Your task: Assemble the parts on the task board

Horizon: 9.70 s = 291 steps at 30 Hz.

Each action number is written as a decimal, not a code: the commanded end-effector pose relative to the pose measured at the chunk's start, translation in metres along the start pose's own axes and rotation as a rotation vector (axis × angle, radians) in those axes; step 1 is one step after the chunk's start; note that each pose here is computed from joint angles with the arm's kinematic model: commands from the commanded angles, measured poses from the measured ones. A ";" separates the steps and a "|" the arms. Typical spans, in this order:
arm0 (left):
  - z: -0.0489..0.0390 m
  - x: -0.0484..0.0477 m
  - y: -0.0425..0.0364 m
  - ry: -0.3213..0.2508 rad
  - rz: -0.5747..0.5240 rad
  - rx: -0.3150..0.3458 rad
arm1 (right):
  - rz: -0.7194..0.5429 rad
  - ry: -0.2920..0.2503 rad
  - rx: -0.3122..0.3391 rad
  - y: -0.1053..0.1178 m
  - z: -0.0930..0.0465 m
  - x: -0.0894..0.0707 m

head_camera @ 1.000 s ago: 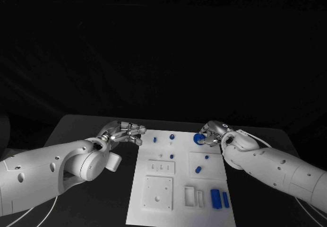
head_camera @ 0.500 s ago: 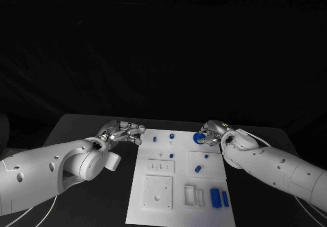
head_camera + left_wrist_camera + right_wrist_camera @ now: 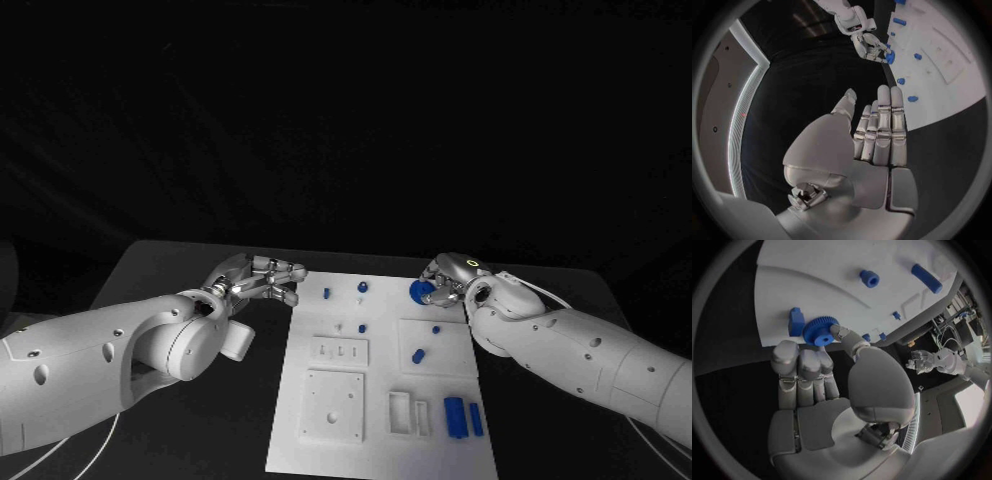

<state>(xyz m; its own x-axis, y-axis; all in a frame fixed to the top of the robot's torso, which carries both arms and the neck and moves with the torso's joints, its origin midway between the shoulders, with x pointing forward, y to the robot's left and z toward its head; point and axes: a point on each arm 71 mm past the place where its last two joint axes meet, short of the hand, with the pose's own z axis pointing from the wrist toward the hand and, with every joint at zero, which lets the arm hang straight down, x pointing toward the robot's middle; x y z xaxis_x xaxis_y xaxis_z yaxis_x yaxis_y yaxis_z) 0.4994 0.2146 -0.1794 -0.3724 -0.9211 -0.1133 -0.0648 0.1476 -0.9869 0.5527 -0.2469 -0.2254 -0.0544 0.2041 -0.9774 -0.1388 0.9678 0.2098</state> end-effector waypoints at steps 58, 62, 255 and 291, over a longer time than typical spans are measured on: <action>0.0034 0.0074 -0.0014 0.031 -0.009 0.001 | -0.060 -0.081 -0.236 0.132 -0.011 0.040; 0.0035 0.0072 -0.0014 0.030 -0.009 0.001 | -0.065 -0.088 -0.229 0.130 -0.010 0.040; 0.0076 -0.0173 0.0088 0.017 0.011 0.006 | 0.415 0.021 -0.026 -0.073 -0.021 0.038; 0.0091 -0.0186 0.0097 0.037 0.087 -0.045 | 0.435 -0.008 -0.020 -0.056 -0.020 0.018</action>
<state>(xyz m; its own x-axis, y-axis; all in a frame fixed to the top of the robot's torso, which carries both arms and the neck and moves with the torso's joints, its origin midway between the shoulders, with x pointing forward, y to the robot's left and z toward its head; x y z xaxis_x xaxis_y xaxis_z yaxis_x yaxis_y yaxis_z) 0.5143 0.2337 -0.1877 -0.3750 -0.9141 -0.1542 -0.0666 0.1925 -0.9790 0.5389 -0.3037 -0.2572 -0.0947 0.5942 -0.7987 -0.1471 0.7852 0.6016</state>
